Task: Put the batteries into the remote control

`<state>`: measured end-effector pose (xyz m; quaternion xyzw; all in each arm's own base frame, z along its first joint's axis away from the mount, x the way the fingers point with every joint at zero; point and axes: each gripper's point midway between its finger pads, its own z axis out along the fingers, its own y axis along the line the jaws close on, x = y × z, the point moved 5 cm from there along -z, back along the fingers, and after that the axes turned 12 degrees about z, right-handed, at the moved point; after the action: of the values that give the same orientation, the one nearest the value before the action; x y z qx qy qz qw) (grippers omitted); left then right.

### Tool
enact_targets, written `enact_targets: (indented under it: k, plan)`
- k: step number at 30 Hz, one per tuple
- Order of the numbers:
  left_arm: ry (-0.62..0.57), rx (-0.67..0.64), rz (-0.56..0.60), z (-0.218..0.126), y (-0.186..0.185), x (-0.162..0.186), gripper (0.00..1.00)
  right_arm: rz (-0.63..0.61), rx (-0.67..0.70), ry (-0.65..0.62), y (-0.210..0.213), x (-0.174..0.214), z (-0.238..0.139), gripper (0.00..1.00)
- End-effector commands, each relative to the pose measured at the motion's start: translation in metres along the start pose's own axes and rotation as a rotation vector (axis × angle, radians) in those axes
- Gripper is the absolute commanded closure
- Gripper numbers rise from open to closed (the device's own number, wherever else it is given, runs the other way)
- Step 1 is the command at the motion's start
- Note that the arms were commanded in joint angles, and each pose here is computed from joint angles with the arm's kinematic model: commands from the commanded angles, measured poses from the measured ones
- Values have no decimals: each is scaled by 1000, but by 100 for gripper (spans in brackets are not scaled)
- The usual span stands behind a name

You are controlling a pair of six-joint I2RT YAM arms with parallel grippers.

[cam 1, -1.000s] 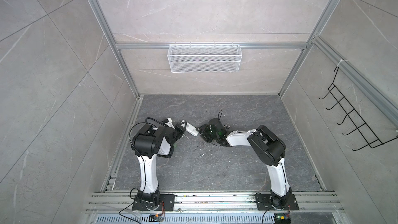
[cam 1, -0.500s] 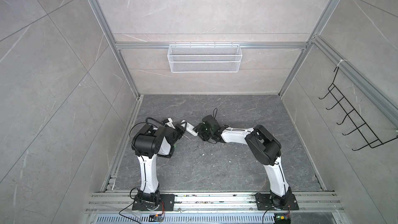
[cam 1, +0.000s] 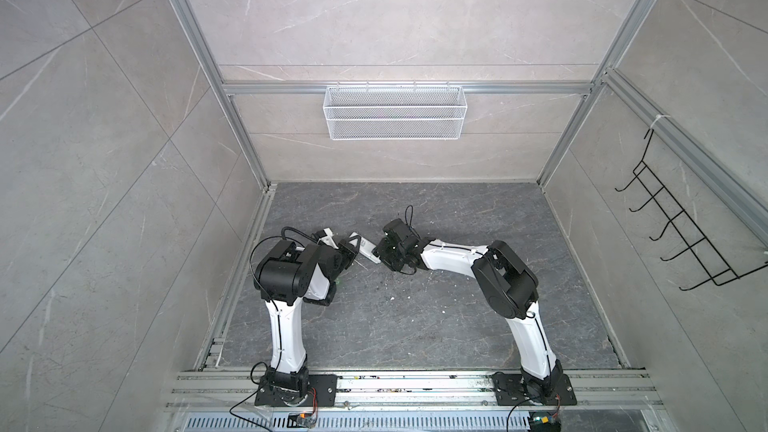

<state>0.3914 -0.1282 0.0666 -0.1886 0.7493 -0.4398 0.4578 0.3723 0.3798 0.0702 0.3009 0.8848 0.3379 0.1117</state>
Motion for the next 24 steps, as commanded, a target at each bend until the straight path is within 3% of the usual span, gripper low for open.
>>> enact_targets:
  k: [1, 16, 24]
  plan:
    - [10, 25, 81, -4, -5, 2, 100, -47, 268, 10, -65, 3, 23, 50]
    - [-30, 23, 87, -7, -7, -11, 100, -130, 321, 7, -74, 3, 9, 61]
    - [-43, 21, 87, -6, -6, -15, 100, -179, 325, -53, -66, -7, -11, 61]
